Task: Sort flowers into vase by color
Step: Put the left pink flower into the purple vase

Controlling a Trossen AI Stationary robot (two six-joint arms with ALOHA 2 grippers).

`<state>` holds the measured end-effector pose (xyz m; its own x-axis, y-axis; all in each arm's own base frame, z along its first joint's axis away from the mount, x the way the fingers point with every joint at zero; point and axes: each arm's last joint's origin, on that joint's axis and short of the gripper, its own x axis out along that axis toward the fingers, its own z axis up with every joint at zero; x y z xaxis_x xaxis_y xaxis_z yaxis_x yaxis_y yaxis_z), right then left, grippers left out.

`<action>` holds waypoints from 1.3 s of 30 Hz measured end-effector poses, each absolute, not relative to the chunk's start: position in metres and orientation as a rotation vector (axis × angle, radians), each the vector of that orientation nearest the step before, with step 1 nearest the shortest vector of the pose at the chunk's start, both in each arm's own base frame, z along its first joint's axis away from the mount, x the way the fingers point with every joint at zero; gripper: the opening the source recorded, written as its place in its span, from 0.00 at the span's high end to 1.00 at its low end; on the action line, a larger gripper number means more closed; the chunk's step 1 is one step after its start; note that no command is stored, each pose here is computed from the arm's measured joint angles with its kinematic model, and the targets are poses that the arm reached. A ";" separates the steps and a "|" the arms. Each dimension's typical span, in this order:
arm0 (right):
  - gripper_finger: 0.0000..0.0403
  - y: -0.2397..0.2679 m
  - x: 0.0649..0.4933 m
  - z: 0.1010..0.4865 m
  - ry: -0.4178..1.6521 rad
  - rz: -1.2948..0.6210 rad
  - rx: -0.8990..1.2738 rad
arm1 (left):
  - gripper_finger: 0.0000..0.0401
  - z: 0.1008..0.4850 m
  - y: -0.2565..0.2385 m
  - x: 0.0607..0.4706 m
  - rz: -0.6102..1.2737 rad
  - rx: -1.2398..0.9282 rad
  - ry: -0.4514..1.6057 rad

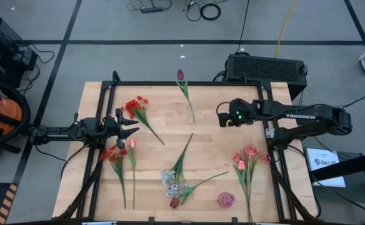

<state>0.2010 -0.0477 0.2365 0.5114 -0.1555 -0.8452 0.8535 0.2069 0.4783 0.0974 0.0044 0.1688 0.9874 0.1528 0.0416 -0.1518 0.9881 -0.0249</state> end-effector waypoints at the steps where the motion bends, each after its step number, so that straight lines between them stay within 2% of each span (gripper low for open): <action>1: 1.00 -0.045 0.200 0.235 0.775 -0.816 1.181 | 0.63 0.169 0.004 0.097 0.153 -0.022 -0.043; 6: 1.00 -0.028 0.189 0.229 0.910 -0.921 1.291 | 0.63 0.169 0.004 0.097 0.153 -0.037 -0.044; 10: 1.00 -0.018 0.182 0.226 0.995 -0.973 1.284 | 0.63 0.169 0.004 0.097 0.149 -0.164 -0.054; 15: 1.00 -0.014 0.178 0.224 1.044 -0.987 1.251 | 0.63 0.170 0.005 0.097 0.162 -0.218 -0.066; 21: 1.00 -0.026 0.171 0.224 1.160 -0.884 1.173 | 0.63 0.180 0.008 0.095 0.279 -0.305 -0.072; 27: 1.00 -0.049 0.165 0.225 1.186 -0.801 1.042 | 0.63 0.197 0.011 0.100 0.389 -0.372 0.012; 39: 1.00 -0.071 0.157 0.225 1.227 -0.668 0.850 | 0.63 0.223 0.001 0.154 0.635 -0.697 0.539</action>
<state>0.1570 -0.0713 0.2247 0.2233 0.0068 -0.9747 0.8228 0.5349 0.1922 0.1538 0.0014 0.2227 0.6859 0.3470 -0.6397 -0.6872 0.5979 -0.4125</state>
